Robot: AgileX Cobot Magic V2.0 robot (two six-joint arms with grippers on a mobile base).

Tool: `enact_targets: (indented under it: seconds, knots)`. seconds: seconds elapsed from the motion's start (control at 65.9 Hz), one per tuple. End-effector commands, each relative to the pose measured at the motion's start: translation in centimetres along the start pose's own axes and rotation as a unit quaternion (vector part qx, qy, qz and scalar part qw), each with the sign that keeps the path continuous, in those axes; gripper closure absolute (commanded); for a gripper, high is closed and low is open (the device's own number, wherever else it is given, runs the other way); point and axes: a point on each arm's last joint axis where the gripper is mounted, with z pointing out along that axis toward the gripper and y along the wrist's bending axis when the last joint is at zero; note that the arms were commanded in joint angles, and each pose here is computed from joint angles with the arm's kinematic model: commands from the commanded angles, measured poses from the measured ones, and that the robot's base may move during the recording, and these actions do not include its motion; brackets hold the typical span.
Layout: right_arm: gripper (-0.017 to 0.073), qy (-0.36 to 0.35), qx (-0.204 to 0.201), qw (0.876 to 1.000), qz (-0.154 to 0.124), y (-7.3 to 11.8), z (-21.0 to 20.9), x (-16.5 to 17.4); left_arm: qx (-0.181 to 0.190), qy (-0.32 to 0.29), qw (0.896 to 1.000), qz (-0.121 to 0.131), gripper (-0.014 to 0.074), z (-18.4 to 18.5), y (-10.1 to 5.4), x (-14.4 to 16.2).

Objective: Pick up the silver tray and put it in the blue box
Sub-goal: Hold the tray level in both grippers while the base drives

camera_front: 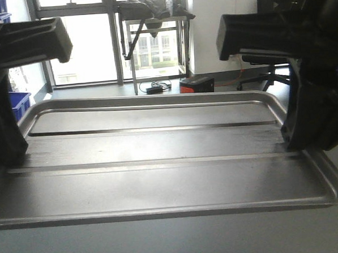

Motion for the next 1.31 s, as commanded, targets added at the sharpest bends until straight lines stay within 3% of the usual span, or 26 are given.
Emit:
enact_targets:
  seconds: [0.0,1.29]
  knots:
    - [0.0487,-0.033,-0.026,0.999,-0.003,0.33,-1.01,-0.87,0.034,-0.025,0.999,-0.003,0.0607,-1.34,-0.50,-0.53]
    - [0.0487,-0.033,-0.026,0.999,-0.003,0.35,-0.95,-0.88,0.034,-0.025,0.999,-0.003,0.0608,-1.34,-0.50,-0.52]
